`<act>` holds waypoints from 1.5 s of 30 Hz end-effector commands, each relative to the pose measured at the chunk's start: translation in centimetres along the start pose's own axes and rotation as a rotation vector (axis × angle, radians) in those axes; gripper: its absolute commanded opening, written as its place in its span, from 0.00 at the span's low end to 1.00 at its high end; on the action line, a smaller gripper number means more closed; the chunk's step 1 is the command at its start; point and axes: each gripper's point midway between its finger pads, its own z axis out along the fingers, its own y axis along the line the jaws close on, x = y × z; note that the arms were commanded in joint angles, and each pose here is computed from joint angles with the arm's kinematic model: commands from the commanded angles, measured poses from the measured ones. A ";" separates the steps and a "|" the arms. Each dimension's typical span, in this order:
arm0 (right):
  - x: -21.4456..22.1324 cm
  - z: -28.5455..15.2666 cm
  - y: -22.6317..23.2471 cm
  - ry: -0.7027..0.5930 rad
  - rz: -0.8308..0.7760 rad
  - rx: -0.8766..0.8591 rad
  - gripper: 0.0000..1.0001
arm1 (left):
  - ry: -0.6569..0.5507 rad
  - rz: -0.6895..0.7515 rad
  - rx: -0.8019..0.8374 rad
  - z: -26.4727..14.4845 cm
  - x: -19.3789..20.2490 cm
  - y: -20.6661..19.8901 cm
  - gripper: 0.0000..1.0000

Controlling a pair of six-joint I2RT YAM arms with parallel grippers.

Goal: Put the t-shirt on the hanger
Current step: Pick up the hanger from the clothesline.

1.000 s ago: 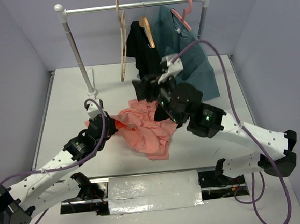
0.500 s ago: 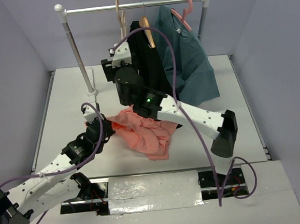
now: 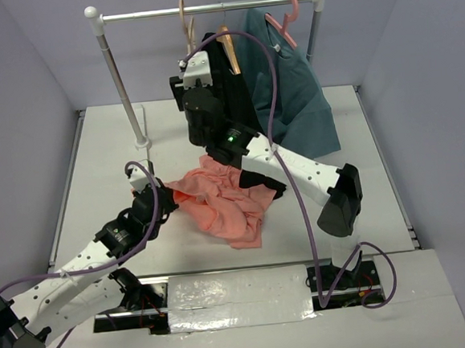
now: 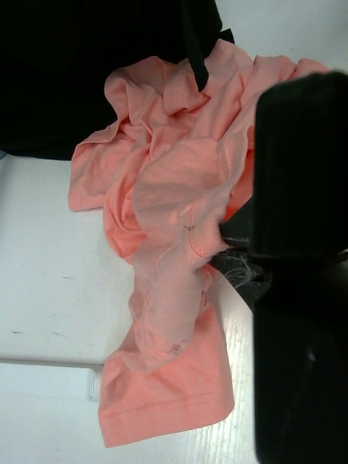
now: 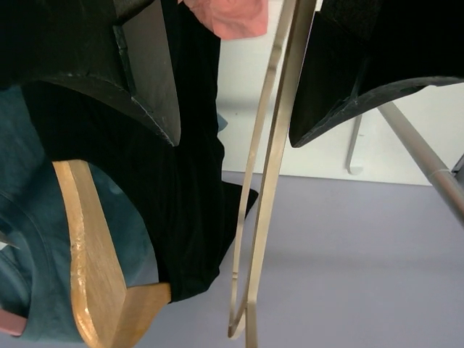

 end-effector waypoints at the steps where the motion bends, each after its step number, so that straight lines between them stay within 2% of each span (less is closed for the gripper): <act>1: -2.7 -0.3 -0.9 -0.016 0.087 -0.055 0.69 | -0.031 -0.033 0.034 -0.2 -0.9 -0.8 0.00; 8: -2.6 0.3 -0.7 0.000 0.077 -0.056 0.66 | -0.033 -0.037 0.034 -0.2 -1.0 -0.8 0.00; 15: -1.7 1.2 -0.4 0.018 0.071 -0.078 0.51 | -0.033 -0.037 0.038 -0.3 -1.0 -0.9 0.00; 22: -0.6 2.6 -0.4 0.054 0.049 -0.072 0.54 | -0.034 -0.043 0.047 -0.4 -1.1 -1.0 0.00; 26: -0.7 2.5 -0.6 0.042 0.061 -0.081 0.48 | -0.033 -0.042 0.048 -0.4 -1.0 -0.9 0.00; 33: -0.2 2.7 -0.6 0.053 0.050 -0.097 0.46 | -0.031 -0.042 0.048 -0.4 -1.0 -1.0 0.00; 40: -0.2 2.8 -0.1 0.053 0.051 -0.121 0.22 | -0.028 -0.039 0.046 -0.3 -0.9 -1.0 0.00; 43: -0.7 2.9 0.0 0.040 0.051 -0.123 0.04 | -0.027 -0.041 0.047 -0.3 -0.9 -1.0 0.00; 45: -1.2 3.1 -0.1 0.027 0.050 -0.118 0.00 | -0.028 -0.040 0.048 -0.3 -0.9 -1.0 0.00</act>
